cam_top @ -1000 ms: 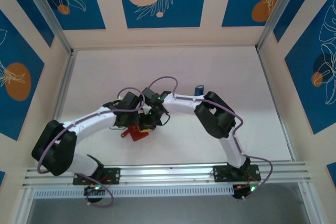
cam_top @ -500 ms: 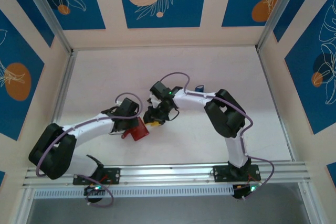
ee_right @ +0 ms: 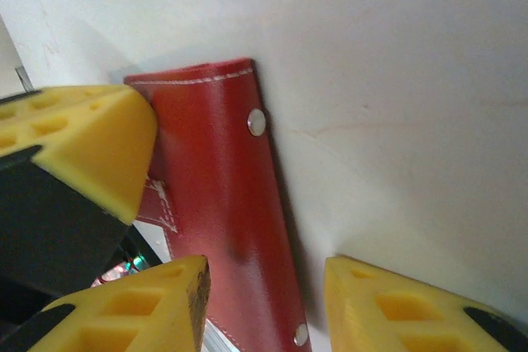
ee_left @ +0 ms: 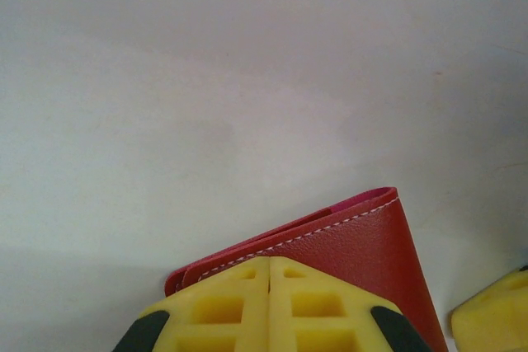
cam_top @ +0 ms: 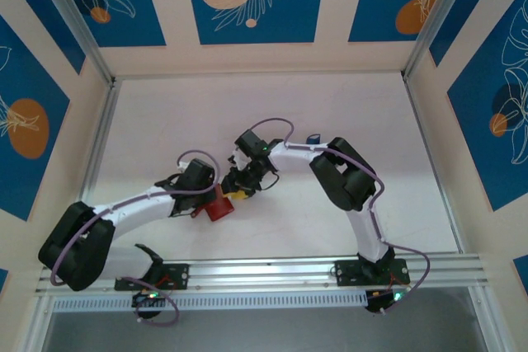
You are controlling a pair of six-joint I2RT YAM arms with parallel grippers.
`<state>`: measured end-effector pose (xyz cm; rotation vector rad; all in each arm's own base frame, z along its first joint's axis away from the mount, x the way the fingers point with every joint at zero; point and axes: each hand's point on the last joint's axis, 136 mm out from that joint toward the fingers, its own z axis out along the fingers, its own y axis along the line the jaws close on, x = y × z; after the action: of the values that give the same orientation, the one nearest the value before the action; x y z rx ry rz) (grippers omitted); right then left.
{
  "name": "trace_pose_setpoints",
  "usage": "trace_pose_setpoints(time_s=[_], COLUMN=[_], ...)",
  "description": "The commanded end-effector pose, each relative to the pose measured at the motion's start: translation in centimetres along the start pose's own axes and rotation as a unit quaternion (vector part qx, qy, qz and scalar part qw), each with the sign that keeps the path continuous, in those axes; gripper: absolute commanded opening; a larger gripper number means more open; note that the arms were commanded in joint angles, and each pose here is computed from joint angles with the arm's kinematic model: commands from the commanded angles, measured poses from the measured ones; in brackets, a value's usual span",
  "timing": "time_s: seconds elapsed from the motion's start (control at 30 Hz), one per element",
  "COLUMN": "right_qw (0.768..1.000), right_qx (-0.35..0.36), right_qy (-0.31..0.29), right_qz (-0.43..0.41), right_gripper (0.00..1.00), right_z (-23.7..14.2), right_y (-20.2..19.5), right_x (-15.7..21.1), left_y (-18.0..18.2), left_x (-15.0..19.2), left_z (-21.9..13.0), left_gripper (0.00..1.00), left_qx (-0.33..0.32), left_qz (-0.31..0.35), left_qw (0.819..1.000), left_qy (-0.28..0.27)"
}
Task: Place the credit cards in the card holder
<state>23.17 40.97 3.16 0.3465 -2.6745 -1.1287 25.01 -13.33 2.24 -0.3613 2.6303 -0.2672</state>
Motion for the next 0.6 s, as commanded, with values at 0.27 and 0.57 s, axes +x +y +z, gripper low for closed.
trace_pose_setpoints(time_s=[0.27, 0.57], right_qw=[0.995, 0.992], right_qx=[-0.063, -0.112], right_qy=[0.071, 0.060], right_qz=[0.011, 0.029], right_gripper=[0.39, 0.15], right_z=[4.2, 4.0], right_y=[1.9, 2.6], right_x=[2.6, 2.0], left_y=[7.0, 7.0], left_x=[7.7, 7.6], left_z=[1.3, 1.1], left_gripper=[0.00, 0.00], left_qx=[-0.098, -0.092], left_qz=[-0.020, -0.029], left_qw=[0.988, 0.989], left_qy=[0.116, 0.108])
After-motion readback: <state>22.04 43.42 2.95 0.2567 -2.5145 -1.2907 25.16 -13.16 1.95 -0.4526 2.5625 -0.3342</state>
